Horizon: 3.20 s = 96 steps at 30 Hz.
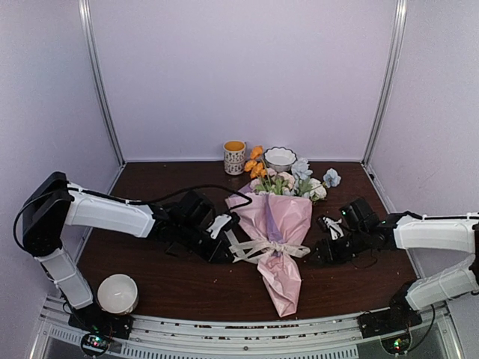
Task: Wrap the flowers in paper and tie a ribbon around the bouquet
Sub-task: Adjust the half-tied ribbon in the folded bouquet, then tie the half-tied ribbon around the folded bouquet.
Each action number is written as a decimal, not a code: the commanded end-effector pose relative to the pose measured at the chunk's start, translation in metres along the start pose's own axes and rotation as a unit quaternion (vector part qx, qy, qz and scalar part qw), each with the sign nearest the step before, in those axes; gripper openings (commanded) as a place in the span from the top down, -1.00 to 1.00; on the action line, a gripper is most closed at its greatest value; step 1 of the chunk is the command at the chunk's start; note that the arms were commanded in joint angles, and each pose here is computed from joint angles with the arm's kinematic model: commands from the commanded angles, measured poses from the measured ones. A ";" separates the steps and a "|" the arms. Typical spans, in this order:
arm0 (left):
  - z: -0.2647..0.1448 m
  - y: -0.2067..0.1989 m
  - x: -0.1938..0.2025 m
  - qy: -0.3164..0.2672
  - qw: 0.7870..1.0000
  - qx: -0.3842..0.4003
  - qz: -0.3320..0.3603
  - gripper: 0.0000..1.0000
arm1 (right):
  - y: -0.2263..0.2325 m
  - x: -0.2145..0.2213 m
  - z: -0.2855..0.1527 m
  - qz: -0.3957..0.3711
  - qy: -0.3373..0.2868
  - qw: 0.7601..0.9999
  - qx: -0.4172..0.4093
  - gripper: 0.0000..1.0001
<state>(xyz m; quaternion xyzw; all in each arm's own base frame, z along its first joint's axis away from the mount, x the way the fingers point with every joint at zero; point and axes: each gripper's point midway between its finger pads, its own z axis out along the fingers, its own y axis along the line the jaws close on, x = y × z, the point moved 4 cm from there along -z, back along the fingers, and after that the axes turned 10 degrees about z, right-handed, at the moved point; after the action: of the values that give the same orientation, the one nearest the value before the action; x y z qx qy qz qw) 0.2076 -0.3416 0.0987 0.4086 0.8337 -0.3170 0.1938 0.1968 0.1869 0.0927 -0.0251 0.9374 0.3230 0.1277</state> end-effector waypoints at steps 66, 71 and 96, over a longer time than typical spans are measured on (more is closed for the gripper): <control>0.024 0.037 -0.015 0.075 0.941 -0.096 0.316 1.00 | 0.019 -0.042 0.046 -0.160 0.125 0.977 0.067 0.88; 0.015 0.044 -0.020 0.077 0.941 -0.125 0.305 1.00 | 0.020 -0.042 0.039 -0.160 0.116 0.978 0.072 0.97; 0.041 0.062 -0.021 0.124 0.936 -0.028 0.329 -0.21 | 0.025 -0.042 0.040 -0.149 0.114 0.981 0.057 1.00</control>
<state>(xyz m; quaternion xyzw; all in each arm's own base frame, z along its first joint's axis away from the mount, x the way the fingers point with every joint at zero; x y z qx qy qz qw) 0.2664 -0.3495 0.0558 0.6772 0.6926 -0.1647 0.1862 0.2448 0.2267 0.0826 -0.1927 0.9516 0.2319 0.0593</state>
